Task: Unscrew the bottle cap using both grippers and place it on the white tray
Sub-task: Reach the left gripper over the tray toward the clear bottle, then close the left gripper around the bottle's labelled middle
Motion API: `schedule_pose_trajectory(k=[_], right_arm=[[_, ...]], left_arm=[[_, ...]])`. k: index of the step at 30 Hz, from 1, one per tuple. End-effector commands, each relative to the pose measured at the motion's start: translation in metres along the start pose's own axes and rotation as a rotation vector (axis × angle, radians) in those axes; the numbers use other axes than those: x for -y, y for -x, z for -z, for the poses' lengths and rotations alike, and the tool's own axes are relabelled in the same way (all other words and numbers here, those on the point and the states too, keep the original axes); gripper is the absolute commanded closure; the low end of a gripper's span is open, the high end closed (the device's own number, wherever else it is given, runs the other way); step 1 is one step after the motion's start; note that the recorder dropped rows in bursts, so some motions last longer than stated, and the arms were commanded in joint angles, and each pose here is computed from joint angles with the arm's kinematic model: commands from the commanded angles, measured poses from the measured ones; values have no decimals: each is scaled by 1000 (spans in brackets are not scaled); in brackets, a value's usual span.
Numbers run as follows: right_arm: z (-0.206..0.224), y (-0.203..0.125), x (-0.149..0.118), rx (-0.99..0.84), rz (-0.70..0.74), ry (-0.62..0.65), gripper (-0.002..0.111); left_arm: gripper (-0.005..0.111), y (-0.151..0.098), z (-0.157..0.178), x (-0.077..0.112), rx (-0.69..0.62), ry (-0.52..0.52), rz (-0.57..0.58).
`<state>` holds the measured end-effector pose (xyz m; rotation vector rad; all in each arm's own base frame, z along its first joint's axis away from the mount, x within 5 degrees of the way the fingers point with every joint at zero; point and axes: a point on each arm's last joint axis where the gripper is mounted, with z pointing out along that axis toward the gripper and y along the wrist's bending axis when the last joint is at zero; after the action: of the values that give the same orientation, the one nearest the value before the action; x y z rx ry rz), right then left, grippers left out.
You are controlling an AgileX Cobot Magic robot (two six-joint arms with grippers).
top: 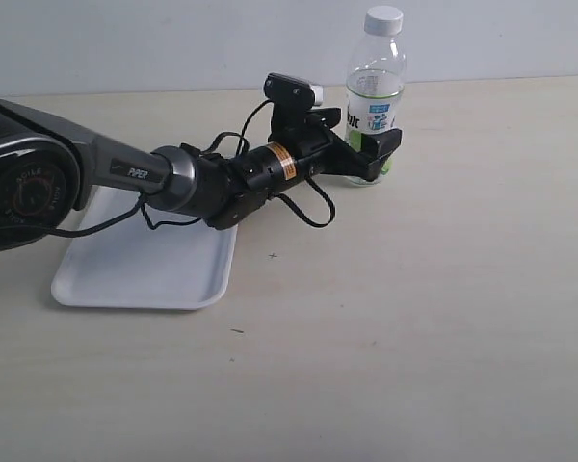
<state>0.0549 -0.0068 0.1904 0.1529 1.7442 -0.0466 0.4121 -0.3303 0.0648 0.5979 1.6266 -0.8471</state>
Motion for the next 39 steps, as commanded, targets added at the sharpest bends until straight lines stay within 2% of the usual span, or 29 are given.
schedule_pose_trajectory(k=[1,17,20,26,30,32,39], right_arm=[[0,0,0,20,0,-3,108],[0,0,0,20,0,-3,108],[0,0,0,20,0,-3,108],[0,0,0,20,0,-3,108],[0,0,0,20,0,-3,108],[0,0,0,20,0,-3,108],[0,0,0,20,0,-3,108]], left_arm=[[7,-6,-5,2,16,19,24],[8,-7,-7,4,24,45,32],[15,-7,-7,3,25,46,34],[41,-7,-7,3,20,50,29],[53,-8,-7,3,18,51,11],[57,-8,-7,3,16,47,7],[57,-6,-4,7,-43,14,-50]])
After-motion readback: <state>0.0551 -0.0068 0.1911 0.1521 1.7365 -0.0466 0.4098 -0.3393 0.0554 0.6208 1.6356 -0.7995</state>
